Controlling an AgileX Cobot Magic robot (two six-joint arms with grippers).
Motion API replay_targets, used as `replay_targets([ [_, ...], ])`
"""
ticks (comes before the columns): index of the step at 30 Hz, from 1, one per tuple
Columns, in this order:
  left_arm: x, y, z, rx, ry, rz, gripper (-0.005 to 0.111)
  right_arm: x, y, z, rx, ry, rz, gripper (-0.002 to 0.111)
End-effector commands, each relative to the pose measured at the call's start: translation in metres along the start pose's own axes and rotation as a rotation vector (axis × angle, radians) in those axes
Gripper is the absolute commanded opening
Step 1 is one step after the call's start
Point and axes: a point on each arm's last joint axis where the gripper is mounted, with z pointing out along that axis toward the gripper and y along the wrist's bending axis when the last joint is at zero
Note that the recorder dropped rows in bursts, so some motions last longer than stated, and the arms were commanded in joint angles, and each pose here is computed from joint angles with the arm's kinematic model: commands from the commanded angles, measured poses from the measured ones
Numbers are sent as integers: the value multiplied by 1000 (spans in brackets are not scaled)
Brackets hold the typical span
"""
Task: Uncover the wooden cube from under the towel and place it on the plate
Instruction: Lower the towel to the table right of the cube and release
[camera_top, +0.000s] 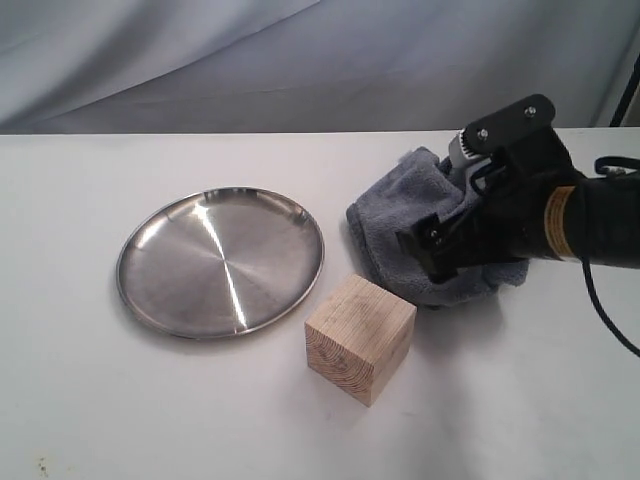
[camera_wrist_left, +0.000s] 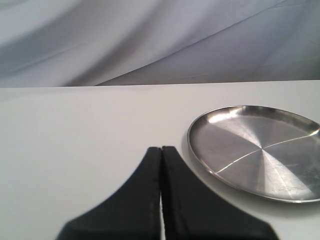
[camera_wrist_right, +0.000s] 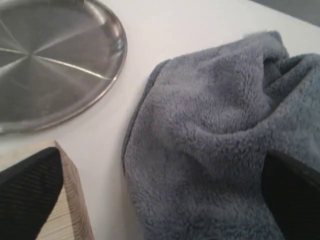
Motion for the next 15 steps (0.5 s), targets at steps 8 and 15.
replay_targets([
  [8, 1, 0, 0, -2, -7, -8, 0, -13, 23, -31, -191, -109, -122, 105],
  [15, 1, 0, 0, -2, -7, -8, 0, -31, 39, -87, -324, -260, -135, 105],
])
